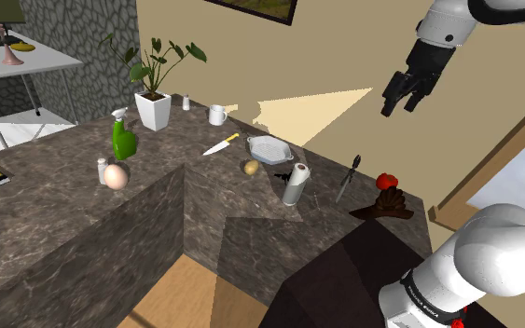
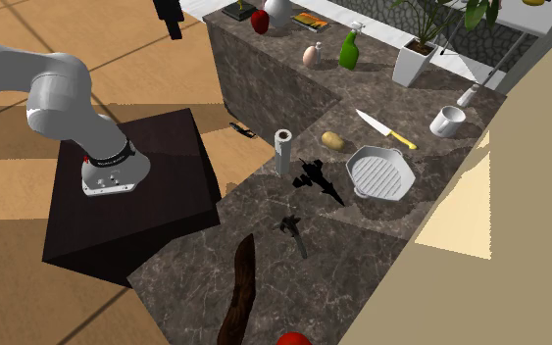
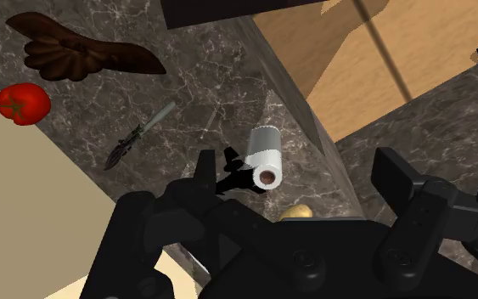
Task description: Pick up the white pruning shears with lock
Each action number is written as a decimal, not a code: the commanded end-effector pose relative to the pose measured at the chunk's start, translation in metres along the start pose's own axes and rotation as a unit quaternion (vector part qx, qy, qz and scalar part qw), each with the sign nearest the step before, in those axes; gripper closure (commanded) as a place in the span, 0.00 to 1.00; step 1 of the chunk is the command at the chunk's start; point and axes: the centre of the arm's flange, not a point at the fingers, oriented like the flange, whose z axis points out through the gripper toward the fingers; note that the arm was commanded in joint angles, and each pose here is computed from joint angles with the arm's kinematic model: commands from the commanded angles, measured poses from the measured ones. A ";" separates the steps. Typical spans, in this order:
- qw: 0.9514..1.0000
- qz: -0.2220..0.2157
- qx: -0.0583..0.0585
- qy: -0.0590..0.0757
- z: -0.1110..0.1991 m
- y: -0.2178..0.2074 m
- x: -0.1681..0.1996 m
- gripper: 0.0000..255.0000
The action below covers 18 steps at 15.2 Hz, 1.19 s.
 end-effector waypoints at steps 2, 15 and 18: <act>1.000 0.002 0.002 0.000 0.009 0.009 0.006 0.00; 0.999 0.035 0.029 -0.005 0.128 0.120 0.075 0.00; 0.999 0.042 0.035 -0.006 0.157 0.146 0.089 0.00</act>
